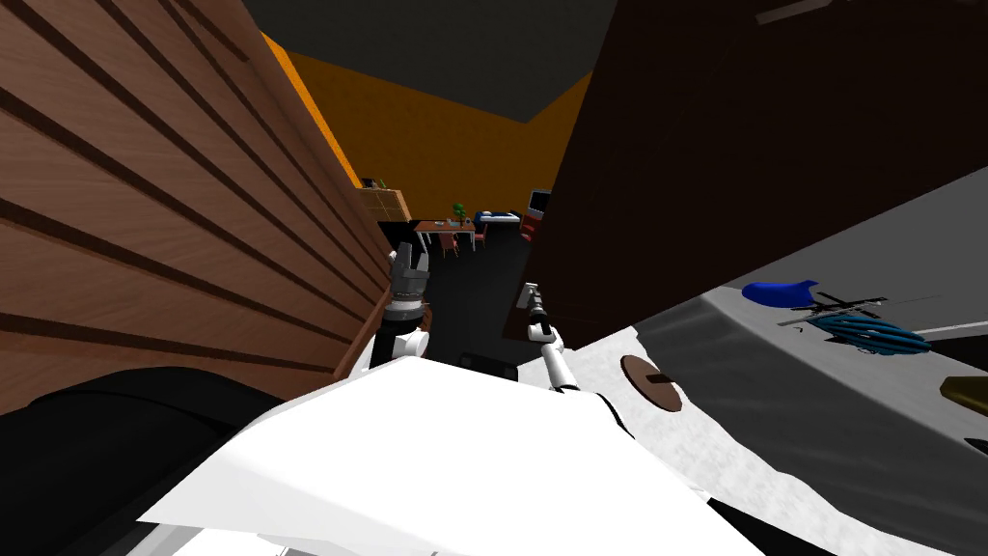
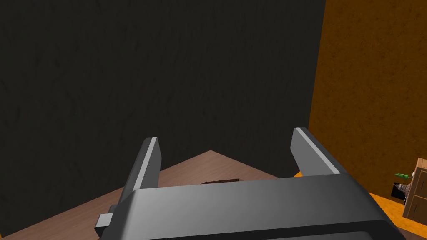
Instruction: Push the door open
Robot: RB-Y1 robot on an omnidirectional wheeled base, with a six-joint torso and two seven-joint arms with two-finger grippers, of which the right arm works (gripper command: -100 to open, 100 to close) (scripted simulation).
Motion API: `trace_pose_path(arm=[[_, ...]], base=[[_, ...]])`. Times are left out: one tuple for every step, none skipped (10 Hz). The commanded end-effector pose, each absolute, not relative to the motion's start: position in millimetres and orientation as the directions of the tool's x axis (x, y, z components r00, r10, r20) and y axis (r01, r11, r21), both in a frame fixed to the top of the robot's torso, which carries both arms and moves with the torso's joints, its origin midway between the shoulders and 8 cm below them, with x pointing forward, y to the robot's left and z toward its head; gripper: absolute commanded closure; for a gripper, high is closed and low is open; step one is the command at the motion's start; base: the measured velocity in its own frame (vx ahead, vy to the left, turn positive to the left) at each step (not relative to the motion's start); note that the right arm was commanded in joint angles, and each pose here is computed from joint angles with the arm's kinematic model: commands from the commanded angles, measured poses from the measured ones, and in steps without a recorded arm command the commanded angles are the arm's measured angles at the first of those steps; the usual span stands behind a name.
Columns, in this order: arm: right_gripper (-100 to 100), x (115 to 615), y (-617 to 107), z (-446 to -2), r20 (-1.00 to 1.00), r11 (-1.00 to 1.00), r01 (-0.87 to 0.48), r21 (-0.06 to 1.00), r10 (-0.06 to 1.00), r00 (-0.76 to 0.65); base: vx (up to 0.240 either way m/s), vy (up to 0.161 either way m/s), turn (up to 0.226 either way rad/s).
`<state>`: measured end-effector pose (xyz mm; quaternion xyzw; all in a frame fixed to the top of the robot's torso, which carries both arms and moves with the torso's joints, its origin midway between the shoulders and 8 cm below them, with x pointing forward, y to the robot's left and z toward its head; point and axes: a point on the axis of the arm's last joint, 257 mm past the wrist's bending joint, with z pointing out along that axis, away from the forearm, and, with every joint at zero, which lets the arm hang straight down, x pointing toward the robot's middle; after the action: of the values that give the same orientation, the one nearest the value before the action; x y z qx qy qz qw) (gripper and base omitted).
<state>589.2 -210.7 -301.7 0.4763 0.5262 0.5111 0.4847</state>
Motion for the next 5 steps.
trace_pose_path(arm=[[100,594,-229,-295,-0.024,0.024,-0.002,1.000,0.999,-0.045],[100,594,-235,-295,-0.021,0.021,-0.002,1.000,0.999,-0.031],[100,594,-241,-295,-0.018,0.018,-0.002,1.000,1.000,-0.018],[100,594,-245,-295,-0.014,0.014,-0.001,1.000,1.000,-0.006],[100,594,-250,-295,-0.011,0.011,-0.001,1.000,1.000,0.004]], base=[[0.131,0.154,-0.083],[0.189,0.149,-0.102],[0.185,0.162,-0.095],[0.162,0.163,-0.096],[0.157,0.169,-0.094]])
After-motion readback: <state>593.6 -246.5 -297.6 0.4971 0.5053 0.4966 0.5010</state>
